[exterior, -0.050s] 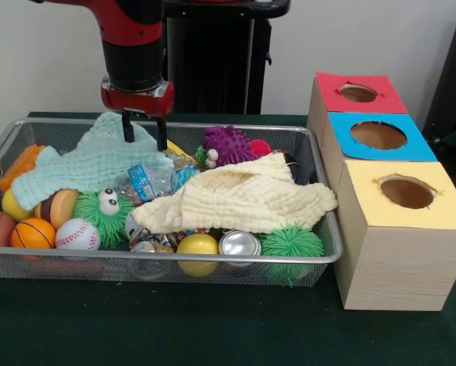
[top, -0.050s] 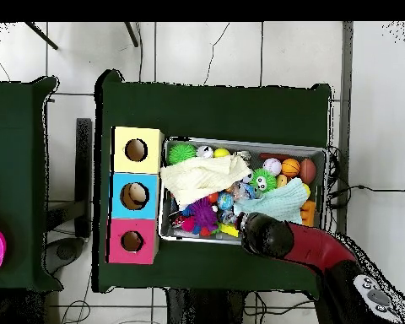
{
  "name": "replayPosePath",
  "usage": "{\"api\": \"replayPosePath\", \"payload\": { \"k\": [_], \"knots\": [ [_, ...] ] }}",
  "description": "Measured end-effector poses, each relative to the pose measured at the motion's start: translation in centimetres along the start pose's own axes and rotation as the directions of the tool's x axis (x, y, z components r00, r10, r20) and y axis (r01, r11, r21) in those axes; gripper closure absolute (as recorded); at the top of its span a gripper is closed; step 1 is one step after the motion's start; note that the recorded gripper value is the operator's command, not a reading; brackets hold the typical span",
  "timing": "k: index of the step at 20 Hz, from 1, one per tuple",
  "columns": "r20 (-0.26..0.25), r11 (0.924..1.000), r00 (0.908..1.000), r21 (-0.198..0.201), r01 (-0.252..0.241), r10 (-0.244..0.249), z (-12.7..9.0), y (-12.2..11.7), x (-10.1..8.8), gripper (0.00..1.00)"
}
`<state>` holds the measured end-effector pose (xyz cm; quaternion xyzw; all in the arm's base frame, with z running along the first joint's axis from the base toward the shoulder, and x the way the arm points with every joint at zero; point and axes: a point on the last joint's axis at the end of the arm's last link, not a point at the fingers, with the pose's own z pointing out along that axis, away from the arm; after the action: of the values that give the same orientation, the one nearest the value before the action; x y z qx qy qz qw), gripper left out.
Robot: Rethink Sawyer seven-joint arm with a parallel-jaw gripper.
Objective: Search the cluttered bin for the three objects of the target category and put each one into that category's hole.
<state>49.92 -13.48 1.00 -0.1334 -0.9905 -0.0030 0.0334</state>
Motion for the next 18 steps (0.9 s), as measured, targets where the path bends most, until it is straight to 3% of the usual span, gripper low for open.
{"api": "replayPosePath", "payload": {
  "k": [8,16,17,18],
  "knots": [
    [-0.012,0.9999,0.9999,0.015,0.005,-0.005,0.9,0.0,0.7,0.00],
    [0.013,0.9986,0.9997,0.049,0.019,-0.019,1.3,0.1,0.5,0.00],
    [0.016,0.9981,0.9996,0.057,0.022,-0.023,1.2,0.1,0.5,1.00],
    [0.016,0.9981,0.9996,0.058,0.022,-0.023,1.2,0.1,0.4,1.00]
  ]
}}
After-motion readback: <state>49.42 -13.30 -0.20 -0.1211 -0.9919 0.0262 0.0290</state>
